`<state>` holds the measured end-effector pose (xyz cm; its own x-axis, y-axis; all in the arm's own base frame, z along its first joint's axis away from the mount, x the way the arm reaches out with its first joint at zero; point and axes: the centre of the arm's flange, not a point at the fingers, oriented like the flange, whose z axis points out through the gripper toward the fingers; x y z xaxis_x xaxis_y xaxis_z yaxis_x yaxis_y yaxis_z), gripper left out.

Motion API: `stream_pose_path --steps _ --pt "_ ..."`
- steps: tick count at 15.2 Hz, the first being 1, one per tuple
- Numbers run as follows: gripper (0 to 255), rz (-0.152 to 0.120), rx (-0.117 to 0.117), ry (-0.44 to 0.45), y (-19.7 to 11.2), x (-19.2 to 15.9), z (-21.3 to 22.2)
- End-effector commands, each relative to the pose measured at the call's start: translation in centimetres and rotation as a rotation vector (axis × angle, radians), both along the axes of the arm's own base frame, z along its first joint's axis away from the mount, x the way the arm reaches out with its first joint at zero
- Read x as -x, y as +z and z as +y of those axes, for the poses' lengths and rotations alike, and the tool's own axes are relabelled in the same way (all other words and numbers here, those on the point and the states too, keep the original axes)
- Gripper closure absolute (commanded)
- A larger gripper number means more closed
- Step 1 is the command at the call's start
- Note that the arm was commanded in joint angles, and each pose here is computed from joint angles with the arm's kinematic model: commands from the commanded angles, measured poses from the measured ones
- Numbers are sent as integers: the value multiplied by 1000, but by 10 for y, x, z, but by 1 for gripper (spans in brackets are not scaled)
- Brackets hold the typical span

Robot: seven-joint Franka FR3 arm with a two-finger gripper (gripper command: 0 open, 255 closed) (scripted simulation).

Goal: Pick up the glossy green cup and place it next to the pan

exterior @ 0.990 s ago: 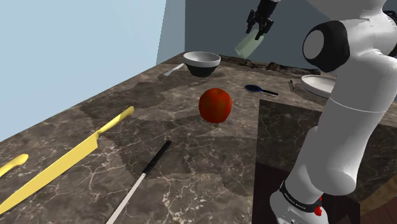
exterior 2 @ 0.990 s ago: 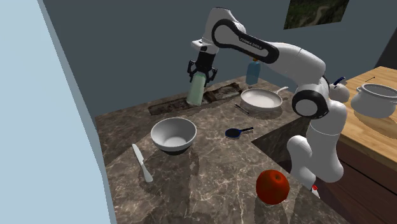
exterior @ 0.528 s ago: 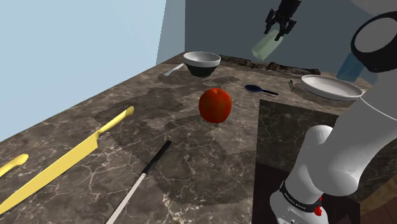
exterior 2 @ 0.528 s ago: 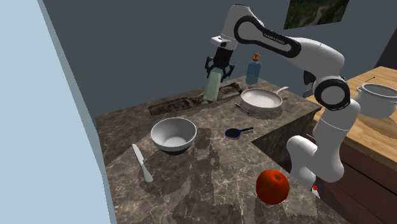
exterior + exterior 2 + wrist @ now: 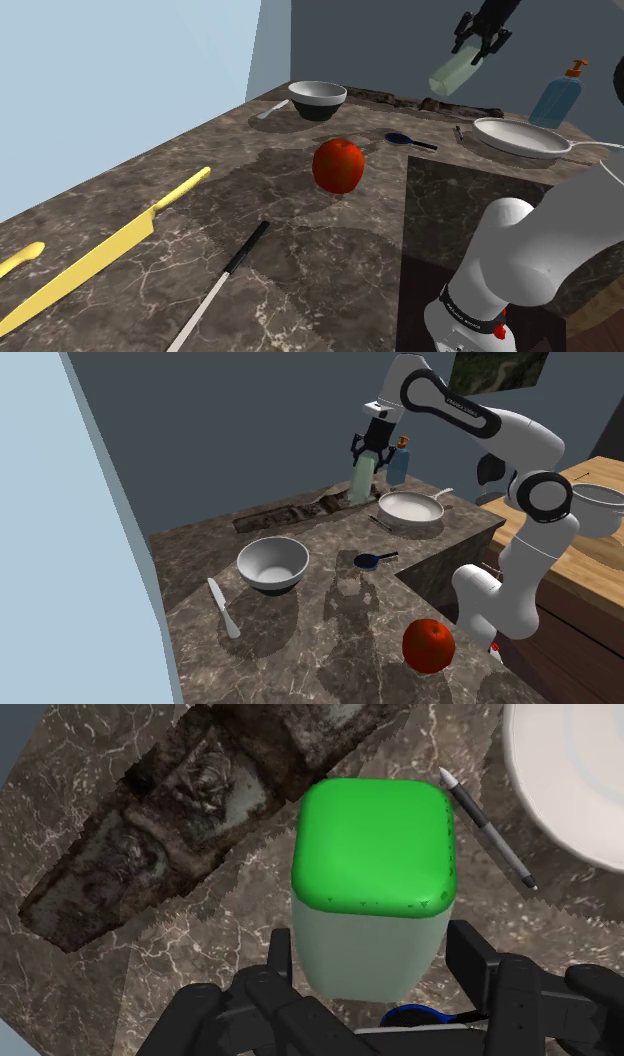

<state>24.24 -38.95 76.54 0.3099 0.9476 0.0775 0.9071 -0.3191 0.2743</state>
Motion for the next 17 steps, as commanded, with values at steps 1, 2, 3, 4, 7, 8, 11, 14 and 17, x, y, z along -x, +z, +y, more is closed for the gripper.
stream_pose_path --steps 1,2,3,4,7,8,11,14,17 --pt "255 0 0 0 -5 13 -2" --pt "255 0 0 0 -10 13 -2" --pt "255 0 0 0 -15 13 -2" --pt "255 0 0 0 -20 13 -2" --pt "255 0 0 0 -36 13 -2" --pt "255 0 0 0 -42 13 -2" --pt "255 0 0 0 -57 13 -2" --pt "255 0 0 0 -73 13 -2" --pt "255 0 0 0 -89 13 -2"
